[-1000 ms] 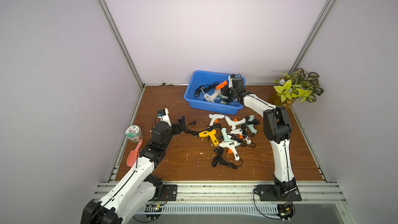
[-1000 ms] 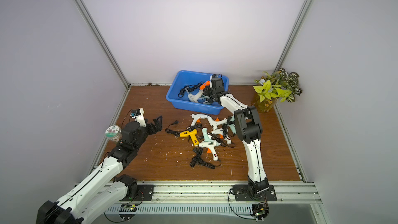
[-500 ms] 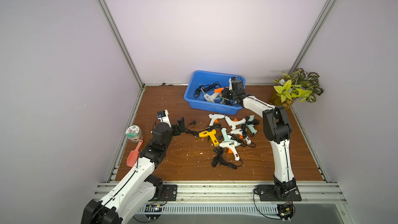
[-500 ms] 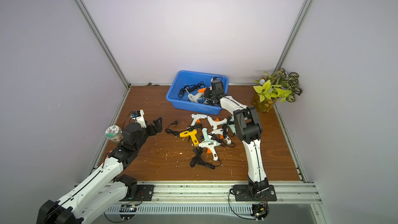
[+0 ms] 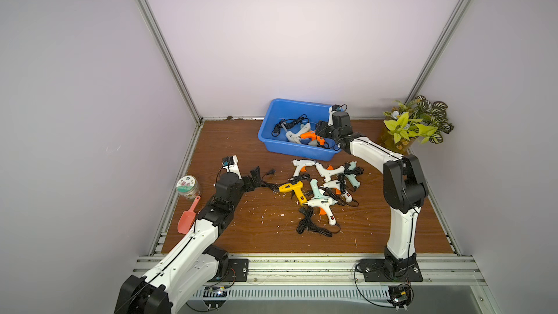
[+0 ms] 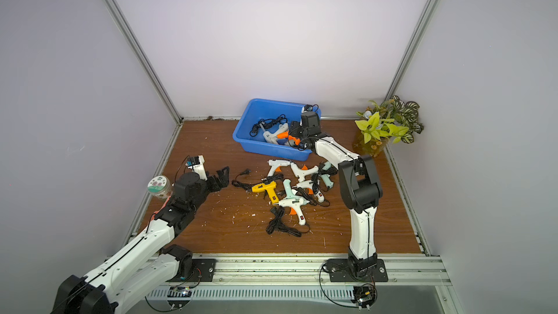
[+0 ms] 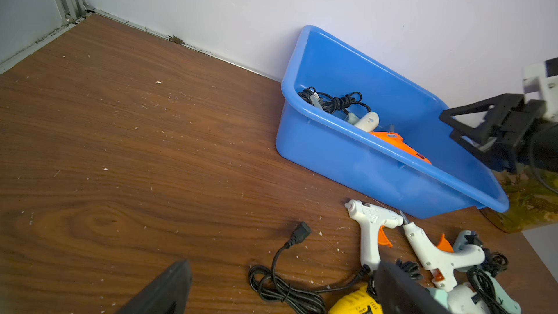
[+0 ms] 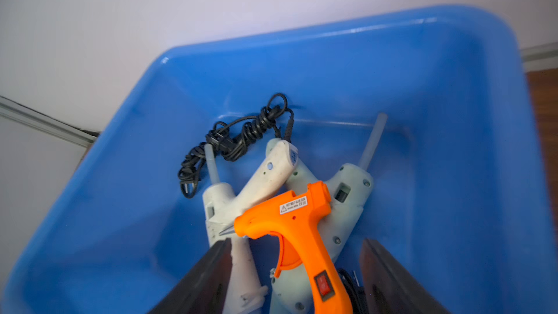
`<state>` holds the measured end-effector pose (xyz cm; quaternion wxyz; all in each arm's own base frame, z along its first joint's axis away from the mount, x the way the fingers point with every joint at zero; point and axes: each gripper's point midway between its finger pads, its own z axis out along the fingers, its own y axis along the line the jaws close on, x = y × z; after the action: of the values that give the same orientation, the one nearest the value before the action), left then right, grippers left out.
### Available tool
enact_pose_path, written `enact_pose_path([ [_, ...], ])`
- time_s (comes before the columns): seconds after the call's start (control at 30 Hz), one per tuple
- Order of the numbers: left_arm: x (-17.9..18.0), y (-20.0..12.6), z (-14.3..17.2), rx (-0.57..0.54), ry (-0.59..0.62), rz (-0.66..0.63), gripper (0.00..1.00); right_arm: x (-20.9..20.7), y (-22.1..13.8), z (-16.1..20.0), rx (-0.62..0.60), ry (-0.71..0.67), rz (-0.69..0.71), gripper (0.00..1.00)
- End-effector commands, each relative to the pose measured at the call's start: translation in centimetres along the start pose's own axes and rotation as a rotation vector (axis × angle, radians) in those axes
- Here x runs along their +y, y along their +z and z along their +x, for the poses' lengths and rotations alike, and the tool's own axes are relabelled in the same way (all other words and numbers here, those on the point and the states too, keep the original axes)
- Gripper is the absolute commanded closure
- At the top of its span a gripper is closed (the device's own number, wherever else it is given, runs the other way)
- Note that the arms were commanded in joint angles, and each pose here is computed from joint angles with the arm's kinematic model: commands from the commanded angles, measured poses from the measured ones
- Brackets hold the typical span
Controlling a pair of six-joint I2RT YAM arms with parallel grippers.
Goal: Put the hot melt glue gun into the storage box
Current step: Place the hot melt adhesive gun in the storage box, then pick up the hot melt adhesive gun from the center of the board.
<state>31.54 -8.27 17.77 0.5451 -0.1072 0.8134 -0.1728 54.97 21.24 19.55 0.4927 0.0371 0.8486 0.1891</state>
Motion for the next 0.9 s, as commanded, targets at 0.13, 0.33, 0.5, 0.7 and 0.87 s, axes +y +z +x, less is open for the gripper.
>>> enact_pose_path([
  [0.13,-0.6,0.1,0.7,-0.01,-0.06,0.061,0.01,0.4,-7.9,-3.1,-0.175,-0.043,-0.021,0.16],
  [0.33,-1.4,0.8,2.0,0.031,-0.081,0.121,0.01,-1.5,-12.9,0.9,-0.149,-0.106,0.044,0.01],
  [0.5,-2.0,1.3,3.7,0.084,-0.109,0.172,0.01,-2.4,-17.3,6.1,-0.073,-0.161,0.098,0.01],
  [0.7,-1.6,1.3,5.6,0.115,-0.15,0.186,0.01,-2.3,-21.4,13.0,0.08,-0.186,0.076,0.01],
  [0.87,-1.1,1.0,5.9,0.095,-0.183,0.182,0.01,-2.8,-24.0,18.3,0.201,-0.145,0.051,0.01],
])
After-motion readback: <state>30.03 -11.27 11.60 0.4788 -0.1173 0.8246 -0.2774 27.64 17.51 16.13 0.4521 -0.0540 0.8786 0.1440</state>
